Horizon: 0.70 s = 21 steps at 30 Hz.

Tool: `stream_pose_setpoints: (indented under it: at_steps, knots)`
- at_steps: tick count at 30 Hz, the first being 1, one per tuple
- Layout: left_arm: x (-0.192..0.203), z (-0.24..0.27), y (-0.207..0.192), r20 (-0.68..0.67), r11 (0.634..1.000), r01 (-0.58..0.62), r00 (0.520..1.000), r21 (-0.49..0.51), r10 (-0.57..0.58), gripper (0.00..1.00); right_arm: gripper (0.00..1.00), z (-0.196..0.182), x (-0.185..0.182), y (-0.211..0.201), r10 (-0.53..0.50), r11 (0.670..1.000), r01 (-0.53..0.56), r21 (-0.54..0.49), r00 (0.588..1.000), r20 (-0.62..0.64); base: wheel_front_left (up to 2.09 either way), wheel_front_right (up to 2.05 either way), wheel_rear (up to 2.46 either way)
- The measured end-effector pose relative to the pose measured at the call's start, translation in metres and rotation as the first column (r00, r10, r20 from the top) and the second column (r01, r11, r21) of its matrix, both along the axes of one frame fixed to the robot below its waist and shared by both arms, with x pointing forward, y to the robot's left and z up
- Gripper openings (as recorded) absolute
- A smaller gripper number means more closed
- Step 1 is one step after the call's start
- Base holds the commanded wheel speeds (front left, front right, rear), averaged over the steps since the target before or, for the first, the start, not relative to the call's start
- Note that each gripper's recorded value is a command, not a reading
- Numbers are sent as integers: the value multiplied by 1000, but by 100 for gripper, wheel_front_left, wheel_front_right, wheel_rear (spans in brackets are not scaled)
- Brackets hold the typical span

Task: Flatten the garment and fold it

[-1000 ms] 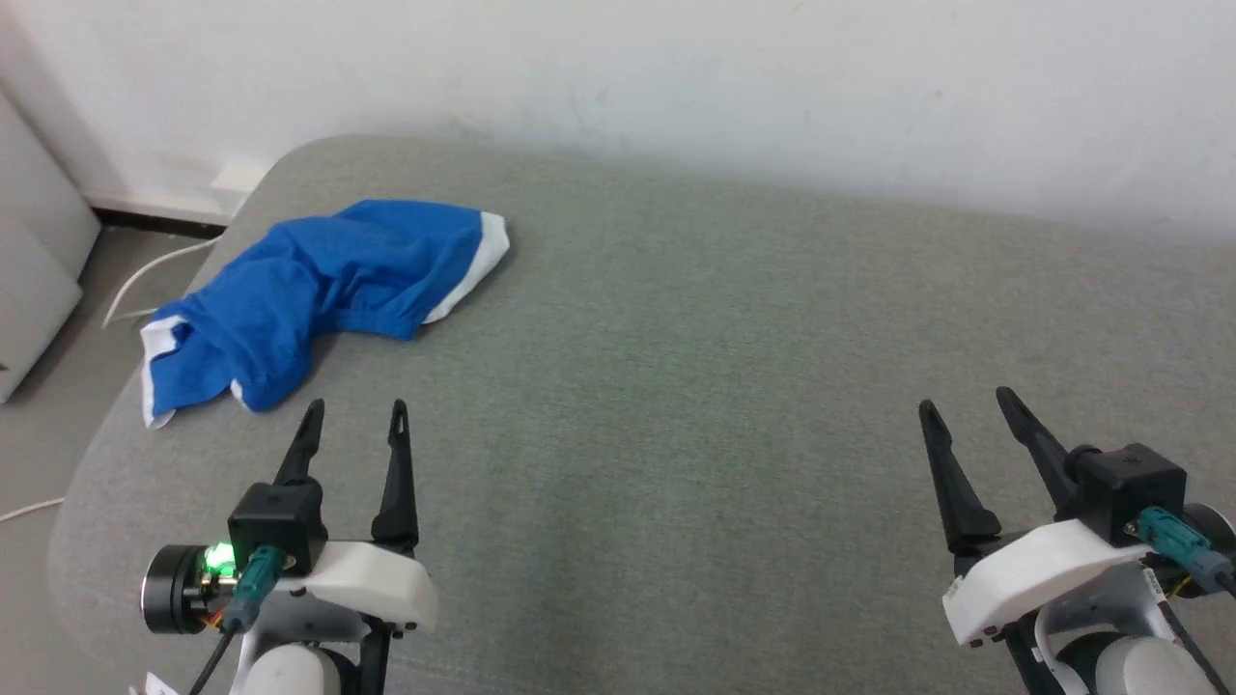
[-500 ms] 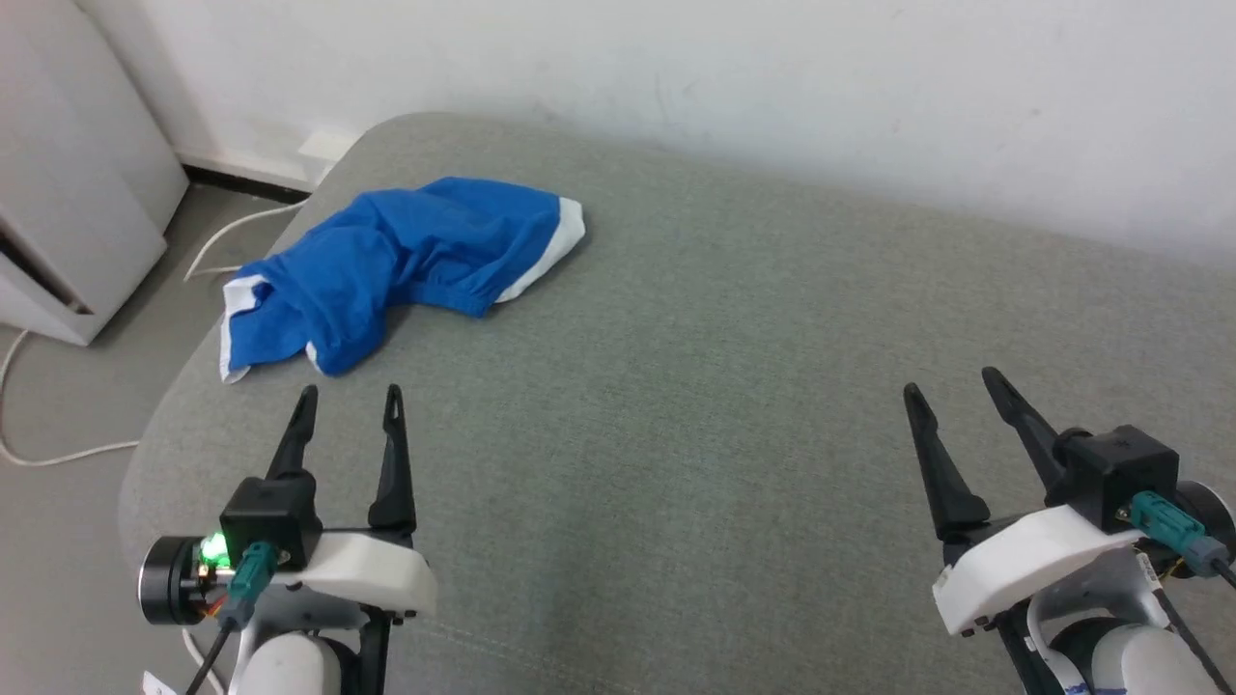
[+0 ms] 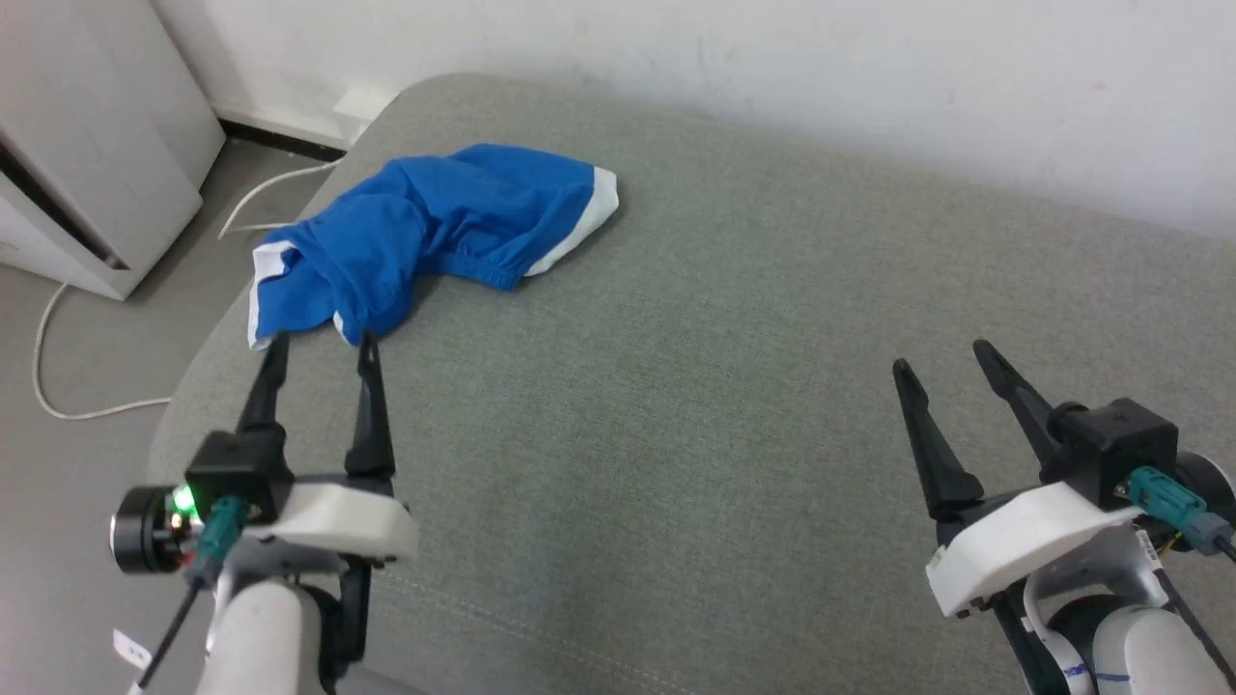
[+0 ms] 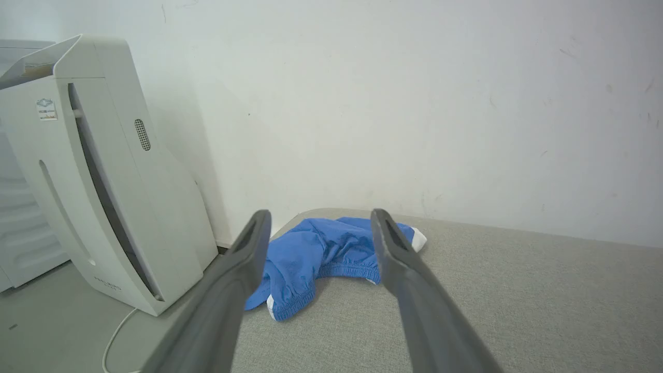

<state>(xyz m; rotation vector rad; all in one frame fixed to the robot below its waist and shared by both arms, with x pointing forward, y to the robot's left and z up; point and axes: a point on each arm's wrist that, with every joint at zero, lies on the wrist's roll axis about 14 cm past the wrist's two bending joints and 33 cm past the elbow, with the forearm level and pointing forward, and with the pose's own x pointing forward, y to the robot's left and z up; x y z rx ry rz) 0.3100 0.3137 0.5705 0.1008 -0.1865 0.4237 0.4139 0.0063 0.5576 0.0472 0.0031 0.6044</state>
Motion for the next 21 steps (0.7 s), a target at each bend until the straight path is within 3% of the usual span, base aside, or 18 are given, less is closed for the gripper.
stream_pose_setpoints:
  at_steps: [13,21]
  knots:
    - [67,104,36,187,981,-15,982,191,-21,100,100,1,17,2,10,1000,-10,6,1000,-10,0,0,0]
    - [135,140,66,130,963,0,991,269,-36,100,100,-5,40,-14,-21,1000,21,-8,1000,-3,0,0,0]
